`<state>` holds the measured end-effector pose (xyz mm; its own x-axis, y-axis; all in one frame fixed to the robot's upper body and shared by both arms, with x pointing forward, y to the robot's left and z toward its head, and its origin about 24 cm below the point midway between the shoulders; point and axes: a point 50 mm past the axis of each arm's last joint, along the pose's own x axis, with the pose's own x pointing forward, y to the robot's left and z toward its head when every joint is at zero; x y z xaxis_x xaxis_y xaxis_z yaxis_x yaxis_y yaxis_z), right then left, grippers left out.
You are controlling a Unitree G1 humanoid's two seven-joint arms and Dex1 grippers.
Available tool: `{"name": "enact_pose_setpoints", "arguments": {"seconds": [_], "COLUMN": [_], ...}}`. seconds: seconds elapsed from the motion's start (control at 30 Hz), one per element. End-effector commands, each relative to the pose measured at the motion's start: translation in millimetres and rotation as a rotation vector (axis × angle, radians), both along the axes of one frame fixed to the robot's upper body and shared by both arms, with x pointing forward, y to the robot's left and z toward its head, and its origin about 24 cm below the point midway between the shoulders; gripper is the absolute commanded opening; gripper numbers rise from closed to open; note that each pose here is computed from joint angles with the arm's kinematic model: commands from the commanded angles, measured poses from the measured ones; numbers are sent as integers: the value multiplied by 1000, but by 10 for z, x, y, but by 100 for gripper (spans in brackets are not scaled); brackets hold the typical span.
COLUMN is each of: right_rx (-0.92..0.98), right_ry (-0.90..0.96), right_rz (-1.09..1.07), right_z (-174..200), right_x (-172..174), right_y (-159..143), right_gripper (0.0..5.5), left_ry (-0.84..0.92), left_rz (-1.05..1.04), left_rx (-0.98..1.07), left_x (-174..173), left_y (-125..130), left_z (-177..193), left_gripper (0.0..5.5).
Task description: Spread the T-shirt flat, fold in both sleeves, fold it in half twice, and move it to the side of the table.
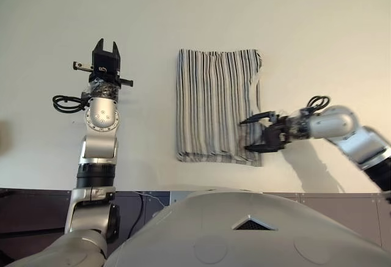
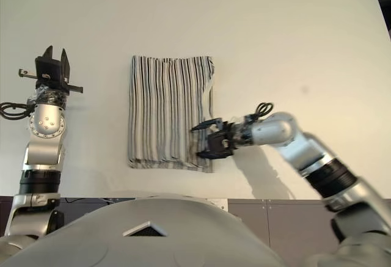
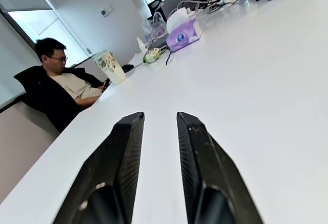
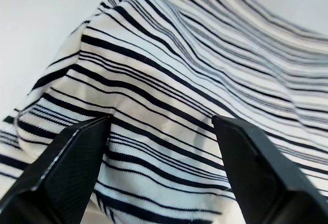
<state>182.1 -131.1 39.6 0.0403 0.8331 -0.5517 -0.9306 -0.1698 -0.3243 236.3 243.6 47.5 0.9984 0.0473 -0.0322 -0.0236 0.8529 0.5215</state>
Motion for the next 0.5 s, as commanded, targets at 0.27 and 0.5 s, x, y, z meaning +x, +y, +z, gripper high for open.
{"name": "enact_pose_setpoints", "arguments": {"seconds": [0.27, 0.5], "right_rx": [105, -72], "right_ry": [-175, -423], "right_rz": [-168, -135], "right_z": [554, 636], "right_x": [-13, 69], "right_y": [-244, -702], "right_gripper": [366, 369], "left_ry": [130, 312], "left_rz": [-395, -759], "left_rx": [225, 478], "left_x": [-440, -869], "left_y": [-144, -257], "left_z": [212, 79], "left_gripper": [116, 146]}}
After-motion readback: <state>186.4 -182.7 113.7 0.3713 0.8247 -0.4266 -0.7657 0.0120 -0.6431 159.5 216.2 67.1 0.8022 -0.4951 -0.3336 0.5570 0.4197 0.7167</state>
